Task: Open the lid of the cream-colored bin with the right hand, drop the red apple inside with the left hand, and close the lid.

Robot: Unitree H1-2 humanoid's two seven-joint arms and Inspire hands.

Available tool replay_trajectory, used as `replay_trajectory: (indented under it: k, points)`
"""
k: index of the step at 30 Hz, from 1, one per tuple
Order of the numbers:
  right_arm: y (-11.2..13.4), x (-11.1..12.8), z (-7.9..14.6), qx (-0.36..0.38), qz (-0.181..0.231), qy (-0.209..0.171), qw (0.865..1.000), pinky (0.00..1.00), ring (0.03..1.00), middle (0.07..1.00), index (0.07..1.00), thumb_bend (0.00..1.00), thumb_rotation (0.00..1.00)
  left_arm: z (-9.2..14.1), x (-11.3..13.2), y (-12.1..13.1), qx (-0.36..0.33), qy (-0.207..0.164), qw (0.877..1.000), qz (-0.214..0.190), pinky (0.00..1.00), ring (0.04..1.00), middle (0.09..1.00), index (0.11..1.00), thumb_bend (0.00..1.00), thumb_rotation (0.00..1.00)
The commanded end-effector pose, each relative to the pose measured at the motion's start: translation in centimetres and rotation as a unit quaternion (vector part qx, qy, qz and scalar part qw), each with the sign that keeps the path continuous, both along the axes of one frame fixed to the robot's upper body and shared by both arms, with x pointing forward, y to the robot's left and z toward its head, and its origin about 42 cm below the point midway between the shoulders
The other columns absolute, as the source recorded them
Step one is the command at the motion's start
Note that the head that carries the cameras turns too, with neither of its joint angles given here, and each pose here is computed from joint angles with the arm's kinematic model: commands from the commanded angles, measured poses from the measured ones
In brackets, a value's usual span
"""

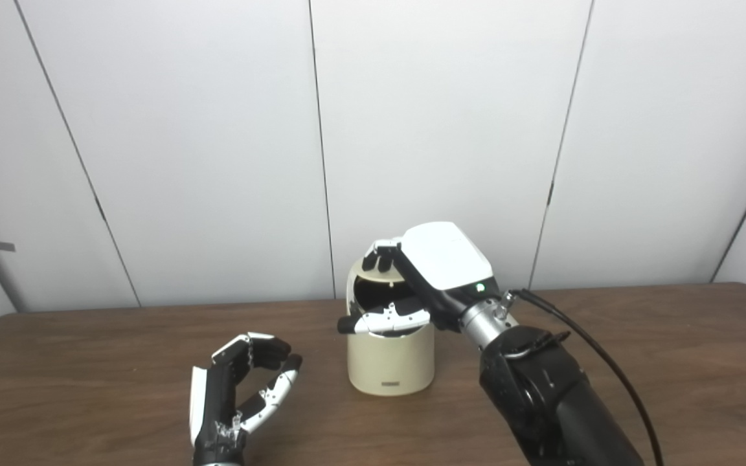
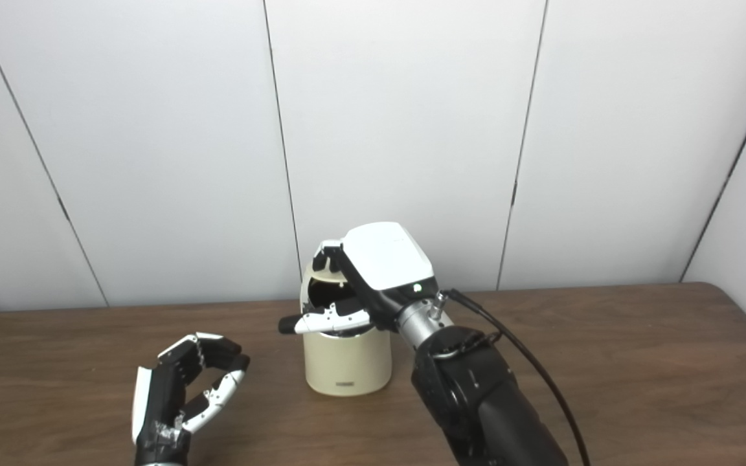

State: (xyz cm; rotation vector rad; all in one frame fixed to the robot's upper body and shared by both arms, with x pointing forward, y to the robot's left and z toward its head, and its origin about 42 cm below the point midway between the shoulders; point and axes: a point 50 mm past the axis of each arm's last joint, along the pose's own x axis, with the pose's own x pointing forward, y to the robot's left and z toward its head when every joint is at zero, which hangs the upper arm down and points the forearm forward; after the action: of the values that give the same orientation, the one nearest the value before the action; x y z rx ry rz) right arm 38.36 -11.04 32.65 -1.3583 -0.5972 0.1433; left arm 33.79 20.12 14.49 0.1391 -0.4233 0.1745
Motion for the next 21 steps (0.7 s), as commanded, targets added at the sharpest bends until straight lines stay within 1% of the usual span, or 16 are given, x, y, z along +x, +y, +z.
replay_trajectory:
  k: [1, 3, 5, 10, 12, 15, 17, 21]
  points:
    - [0.1, -0.5, 1.4, 0.010, 0.005, -0.026, 1.000, 0.80, 0.710, 0.641, 0.620, 0.73, 0.94, 1.8, 1.0, -0.5, 0.005, -0.047, 0.999, -0.003, 0.53, 0.547, 0.538, 0.490, 0.47, 0.08]
    - [-0.1, -0.6, 0.7, 0.010, 0.005, -0.020, 1.000, 0.81, 0.704, 0.642, 0.611, 0.72, 0.94, 1.9, 1.0, -0.6, 0.003, -0.048, 0.999, -0.003, 0.53, 0.545, 0.535, 0.490, 0.47, 0.08]
    - [-0.3, -0.6, 0.0, 0.016, 0.002, -0.007, 1.000, 0.82, 0.707, 0.648, 0.612, 0.73, 0.95, 2.0, 1.0, -0.7, 0.002, -0.050, 0.999, -0.004, 0.53, 0.544, 0.533, 0.490, 0.47, 0.08]
    - [-1.2, -0.4, -2.0, 0.024, -0.008, 0.029, 0.999, 0.79, 0.729, 0.685, 0.668, 0.75, 0.97, 2.5, 0.8, -1.0, -0.001, -0.056, 0.998, -0.001, 0.52, 0.545, 0.530, 0.490, 0.48, 0.08]
    - [-1.7, -0.2, -3.3, 0.029, -0.014, 0.042, 0.999, 0.81, 0.735, 0.692, 0.673, 0.74, 0.94, 2.8, 0.7, -1.1, -0.002, -0.059, 0.998, 0.001, 0.53, 0.545, 0.529, 0.490, 0.48, 0.08]
    - [-2.2, -0.1, -4.9, 0.027, -0.026, 0.064, 0.997, 0.84, 0.754, 0.706, 0.695, 0.74, 0.94, 3.2, 0.7, -1.1, 0.000, -0.063, 0.998, 0.003, 0.53, 0.546, 0.532, 0.490, 0.47, 0.08]
    - [-2.5, -0.1, -5.6, 0.029, -0.035, 0.080, 0.996, 0.86, 0.772, 0.729, 0.715, 0.74, 0.92, 3.4, 0.6, -1.0, 0.000, -0.064, 0.998, 0.005, 0.53, 0.546, 0.534, 0.490, 0.47, 0.08]
    - [-3.1, 0.0, -6.6, 0.032, -0.045, 0.097, 0.994, 0.84, 0.780, 0.754, 0.737, 0.73, 0.90, 3.7, 0.5, -0.9, -0.002, -0.064, 0.998, 0.006, 0.53, 0.548, 0.538, 0.491, 0.47, 0.08]
